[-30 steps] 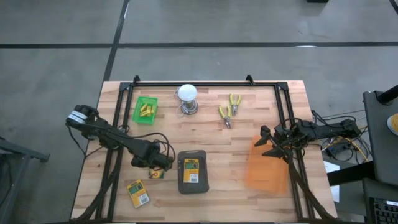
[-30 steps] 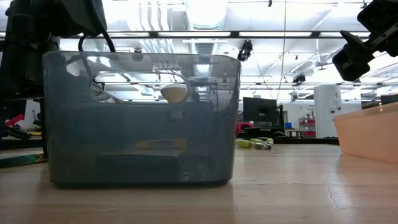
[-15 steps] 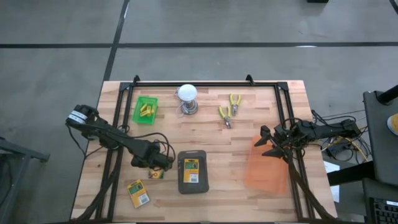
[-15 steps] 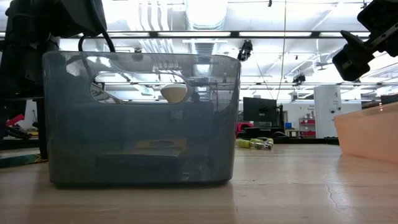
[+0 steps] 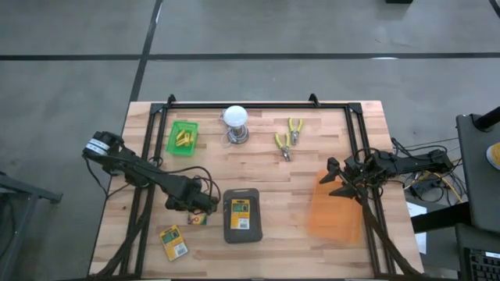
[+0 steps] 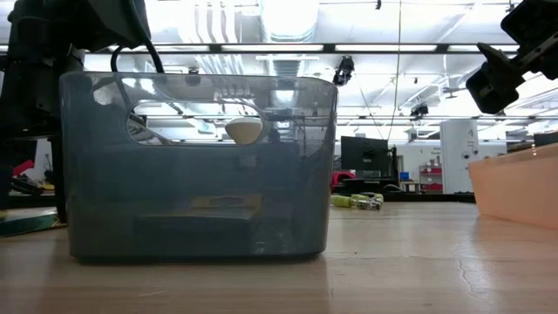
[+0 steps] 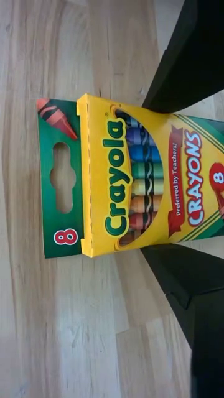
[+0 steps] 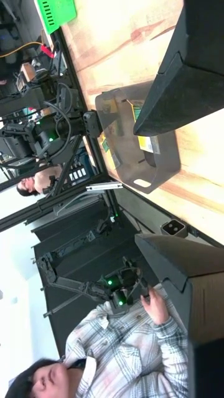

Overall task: Pick & Place School Supplies
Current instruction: Put the yellow crayon box into the black bin

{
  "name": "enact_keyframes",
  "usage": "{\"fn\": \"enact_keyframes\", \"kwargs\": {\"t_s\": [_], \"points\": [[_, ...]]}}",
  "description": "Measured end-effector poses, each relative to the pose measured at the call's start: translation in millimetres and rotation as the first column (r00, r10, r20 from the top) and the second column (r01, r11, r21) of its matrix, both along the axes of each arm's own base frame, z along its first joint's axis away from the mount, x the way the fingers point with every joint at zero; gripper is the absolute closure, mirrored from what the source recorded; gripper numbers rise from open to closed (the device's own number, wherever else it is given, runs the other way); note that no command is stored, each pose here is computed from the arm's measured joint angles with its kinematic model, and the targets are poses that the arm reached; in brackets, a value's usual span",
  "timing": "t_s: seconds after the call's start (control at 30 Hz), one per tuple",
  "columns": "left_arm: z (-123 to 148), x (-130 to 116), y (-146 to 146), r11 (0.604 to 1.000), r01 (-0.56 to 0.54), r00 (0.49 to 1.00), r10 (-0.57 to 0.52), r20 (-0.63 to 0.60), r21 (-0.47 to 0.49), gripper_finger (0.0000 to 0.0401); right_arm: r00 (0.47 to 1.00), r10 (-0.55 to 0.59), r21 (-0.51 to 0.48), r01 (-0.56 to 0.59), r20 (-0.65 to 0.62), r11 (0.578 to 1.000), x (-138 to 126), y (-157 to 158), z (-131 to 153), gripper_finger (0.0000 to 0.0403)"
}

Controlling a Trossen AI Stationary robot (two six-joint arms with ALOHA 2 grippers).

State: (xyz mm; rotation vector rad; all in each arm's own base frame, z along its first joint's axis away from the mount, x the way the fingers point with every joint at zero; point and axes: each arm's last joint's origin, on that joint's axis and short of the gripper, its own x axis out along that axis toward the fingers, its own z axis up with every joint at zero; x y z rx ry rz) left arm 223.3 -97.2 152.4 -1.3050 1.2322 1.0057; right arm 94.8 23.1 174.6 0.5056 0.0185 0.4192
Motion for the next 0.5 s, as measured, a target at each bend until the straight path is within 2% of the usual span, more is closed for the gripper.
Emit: {"fn": "enact_keyframes", "kwargs": {"t_s": [0.5], "points": [[0.1, 0.5, -0.2, 1.000, -0.004, 1.000, 0.004, 0.005, -0.002, 0.0062, 1.000, 0.000, 0.000, 0.000, 0.000, 1.000, 0.0, 0.0, 0.0, 0.0139]]}}
